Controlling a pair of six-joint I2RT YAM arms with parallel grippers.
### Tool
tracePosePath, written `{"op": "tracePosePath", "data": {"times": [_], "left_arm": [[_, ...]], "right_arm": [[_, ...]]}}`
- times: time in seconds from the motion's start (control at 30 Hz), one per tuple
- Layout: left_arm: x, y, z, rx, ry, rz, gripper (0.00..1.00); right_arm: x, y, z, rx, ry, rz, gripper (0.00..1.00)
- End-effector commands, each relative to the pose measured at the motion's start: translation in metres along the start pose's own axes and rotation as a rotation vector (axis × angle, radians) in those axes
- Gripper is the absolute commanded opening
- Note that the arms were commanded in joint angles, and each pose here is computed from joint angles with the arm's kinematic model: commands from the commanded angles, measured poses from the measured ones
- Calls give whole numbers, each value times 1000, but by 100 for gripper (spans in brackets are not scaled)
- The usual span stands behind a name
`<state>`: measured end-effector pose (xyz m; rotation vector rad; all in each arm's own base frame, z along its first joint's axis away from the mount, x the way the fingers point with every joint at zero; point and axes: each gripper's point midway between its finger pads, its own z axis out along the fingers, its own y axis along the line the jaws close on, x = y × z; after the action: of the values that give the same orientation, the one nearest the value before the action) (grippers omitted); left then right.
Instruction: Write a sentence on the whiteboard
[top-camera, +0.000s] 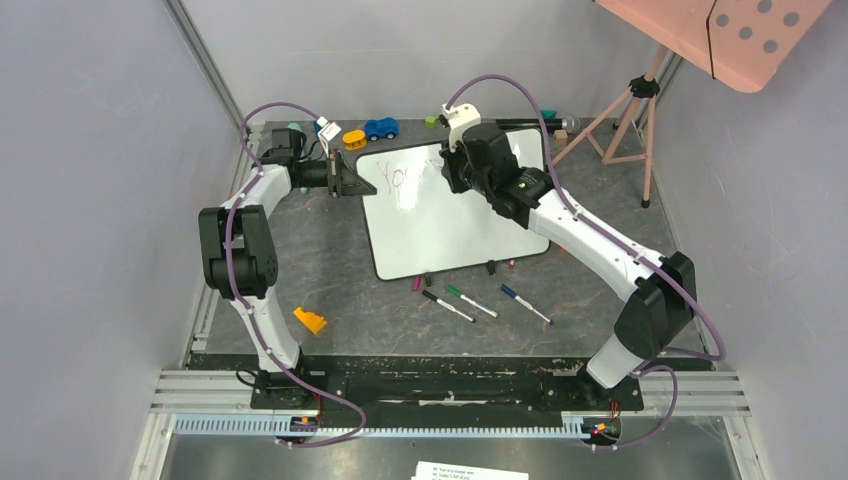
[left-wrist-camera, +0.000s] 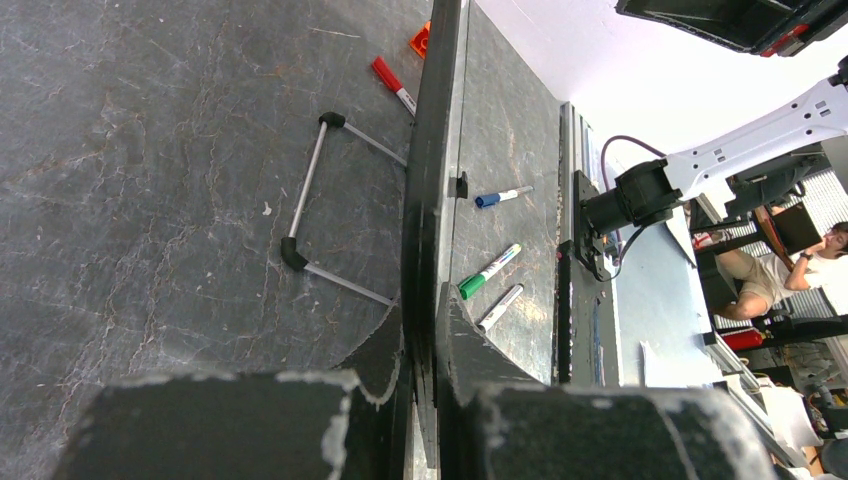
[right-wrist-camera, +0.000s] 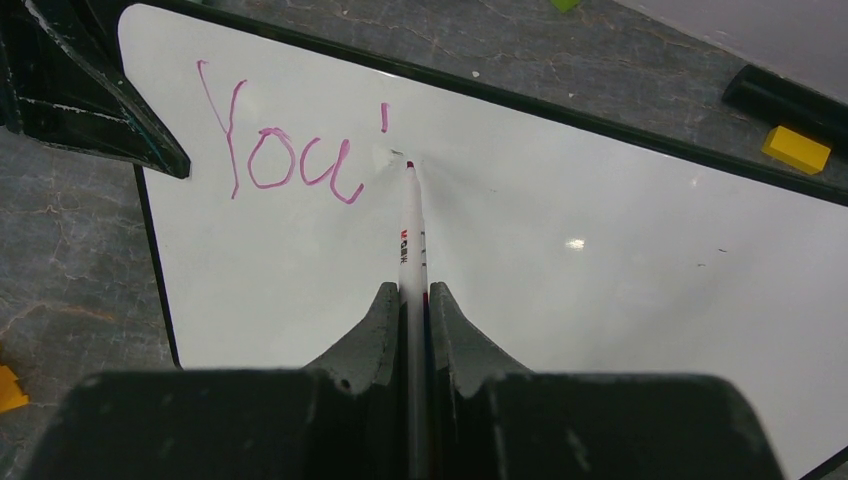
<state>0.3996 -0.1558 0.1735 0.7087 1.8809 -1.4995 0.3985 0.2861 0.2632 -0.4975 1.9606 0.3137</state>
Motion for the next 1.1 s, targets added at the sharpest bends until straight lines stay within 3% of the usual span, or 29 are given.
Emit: {"op": "tracePosePath", "data": {"times": [0.0, 0.63, 1.07], "left_arm": [[47, 50, 16, -193, 166, 104, 2], [48, 49, 16, -192, 167, 106, 2], [48, 49, 16, -191, 168, 106, 2]], "right_arm": [[-22, 4, -1, -14, -66, -10, 0], [-7, 6, 14, -18, -35, -30, 0], [-6, -14, 12, 82, -24, -37, 0]]}}
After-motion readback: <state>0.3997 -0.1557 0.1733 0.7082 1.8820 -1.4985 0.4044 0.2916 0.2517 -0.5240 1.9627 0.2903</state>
